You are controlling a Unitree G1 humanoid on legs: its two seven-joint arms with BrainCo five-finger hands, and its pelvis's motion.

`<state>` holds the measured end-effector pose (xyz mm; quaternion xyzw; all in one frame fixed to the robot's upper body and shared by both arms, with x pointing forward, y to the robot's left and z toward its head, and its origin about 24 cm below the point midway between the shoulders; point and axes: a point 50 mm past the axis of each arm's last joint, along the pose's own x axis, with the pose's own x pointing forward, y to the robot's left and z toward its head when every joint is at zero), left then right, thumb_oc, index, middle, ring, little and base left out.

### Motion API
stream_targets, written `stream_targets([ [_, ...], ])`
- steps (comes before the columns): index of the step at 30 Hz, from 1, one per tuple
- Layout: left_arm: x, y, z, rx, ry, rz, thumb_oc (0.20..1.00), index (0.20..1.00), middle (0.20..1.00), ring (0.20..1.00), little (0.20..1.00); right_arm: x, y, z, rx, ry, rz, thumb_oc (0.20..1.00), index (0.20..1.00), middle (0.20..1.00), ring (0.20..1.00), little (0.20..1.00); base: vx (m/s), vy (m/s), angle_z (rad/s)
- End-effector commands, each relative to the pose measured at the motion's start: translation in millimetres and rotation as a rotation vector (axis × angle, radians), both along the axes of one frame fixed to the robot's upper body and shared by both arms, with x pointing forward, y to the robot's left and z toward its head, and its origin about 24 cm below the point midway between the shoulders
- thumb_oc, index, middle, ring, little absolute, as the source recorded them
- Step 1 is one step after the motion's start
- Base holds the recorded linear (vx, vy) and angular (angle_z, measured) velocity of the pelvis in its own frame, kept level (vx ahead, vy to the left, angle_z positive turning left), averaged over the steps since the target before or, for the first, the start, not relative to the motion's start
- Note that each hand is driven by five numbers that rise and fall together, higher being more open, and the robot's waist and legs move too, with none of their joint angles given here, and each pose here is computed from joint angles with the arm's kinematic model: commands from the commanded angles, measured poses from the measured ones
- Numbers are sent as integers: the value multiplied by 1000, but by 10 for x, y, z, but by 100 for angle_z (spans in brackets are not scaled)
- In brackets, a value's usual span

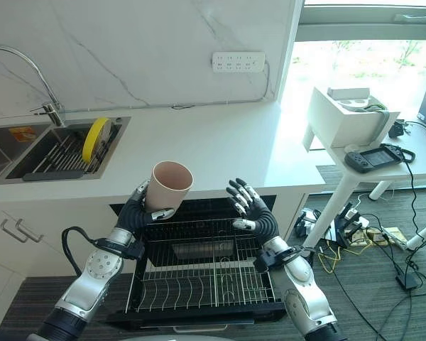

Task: Place the dishes in the dishwasher.

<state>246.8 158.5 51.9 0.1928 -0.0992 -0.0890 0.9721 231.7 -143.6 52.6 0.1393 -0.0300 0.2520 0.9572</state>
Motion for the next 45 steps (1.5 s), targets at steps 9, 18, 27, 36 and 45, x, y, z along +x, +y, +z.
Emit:
stream_targets([
  [9, 275, -79, 495, 133, -309, 72, 200, 200, 200, 200, 200, 203, 304, 363, 173, -46, 109, 1000, 1000, 1000, 1000, 1000, 0, 0, 0],
  [18, 301, -140, 508, 172, -345, 80, 200, 200, 200, 200, 200, 172, 546, 183, 380, 194, 230, 1000, 1000, 1000, 1000, 1000, 0, 0, 0],
  [27, 383, -275, 531, 243, -381, 94, 200, 200, 200, 200, 200, 305, 723, 285, 375, 173, 155, 1000, 1000, 1000, 1000, 1000, 13, -2, 1],
  [36, 474, -353, 546, 349, -371, 119, 200, 200, 200, 200, 200, 493, 791, 526, 178, 1, -23, 1000, 1000, 1000, 1000, 1000, 0, 0, 0],
  [45, 542, -485, 541, 385, -361, 101, 200, 200, 200, 200, 200, 620, 926, 606, 126, -20, -126, 1000, 1000, 1000, 1000, 1000, 5, 1, 1],
])
